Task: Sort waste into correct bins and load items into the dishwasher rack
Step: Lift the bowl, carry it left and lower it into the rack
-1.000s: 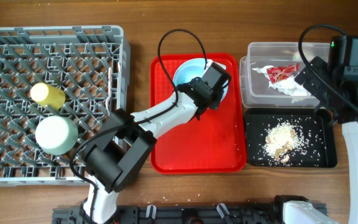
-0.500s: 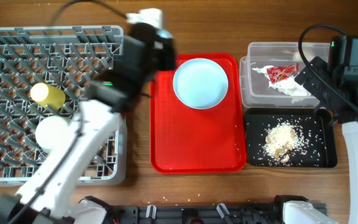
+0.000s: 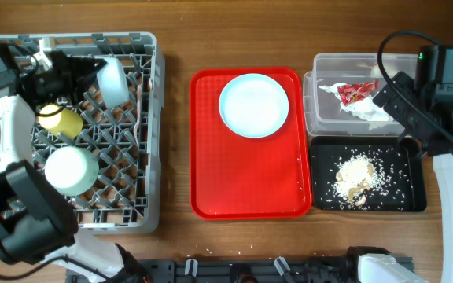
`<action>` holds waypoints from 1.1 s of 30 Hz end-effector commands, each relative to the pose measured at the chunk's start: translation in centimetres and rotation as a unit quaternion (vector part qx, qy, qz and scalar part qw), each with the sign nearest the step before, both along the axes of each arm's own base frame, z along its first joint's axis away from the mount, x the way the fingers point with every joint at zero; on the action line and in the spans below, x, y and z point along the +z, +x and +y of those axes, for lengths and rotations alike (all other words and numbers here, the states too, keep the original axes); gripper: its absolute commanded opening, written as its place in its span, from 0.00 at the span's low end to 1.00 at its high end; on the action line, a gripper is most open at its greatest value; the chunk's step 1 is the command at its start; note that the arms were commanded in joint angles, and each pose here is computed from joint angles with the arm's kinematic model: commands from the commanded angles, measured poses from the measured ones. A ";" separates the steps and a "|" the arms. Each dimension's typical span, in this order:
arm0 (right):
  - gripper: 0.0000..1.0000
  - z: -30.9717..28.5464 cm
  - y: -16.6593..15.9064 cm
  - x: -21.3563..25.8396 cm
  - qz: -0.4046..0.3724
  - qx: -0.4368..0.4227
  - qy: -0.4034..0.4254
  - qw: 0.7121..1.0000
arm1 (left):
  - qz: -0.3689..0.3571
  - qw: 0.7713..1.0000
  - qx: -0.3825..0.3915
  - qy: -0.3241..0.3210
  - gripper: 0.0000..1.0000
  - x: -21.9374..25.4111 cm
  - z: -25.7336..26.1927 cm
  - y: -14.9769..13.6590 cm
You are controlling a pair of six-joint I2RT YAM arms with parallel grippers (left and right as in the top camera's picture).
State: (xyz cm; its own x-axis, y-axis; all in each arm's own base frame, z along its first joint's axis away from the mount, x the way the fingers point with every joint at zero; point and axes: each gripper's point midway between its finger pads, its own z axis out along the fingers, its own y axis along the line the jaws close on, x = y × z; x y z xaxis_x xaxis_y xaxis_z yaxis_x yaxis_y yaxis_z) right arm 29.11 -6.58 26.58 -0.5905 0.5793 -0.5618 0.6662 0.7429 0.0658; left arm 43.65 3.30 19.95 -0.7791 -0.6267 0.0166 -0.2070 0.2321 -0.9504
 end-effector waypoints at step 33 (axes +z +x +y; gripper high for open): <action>1.00 -0.5 0.0 0.2 0.000 -0.009 -0.011 1.000 | 0.083 0.989 0.071 0.096 0.56 -6.6 5.2 -0.5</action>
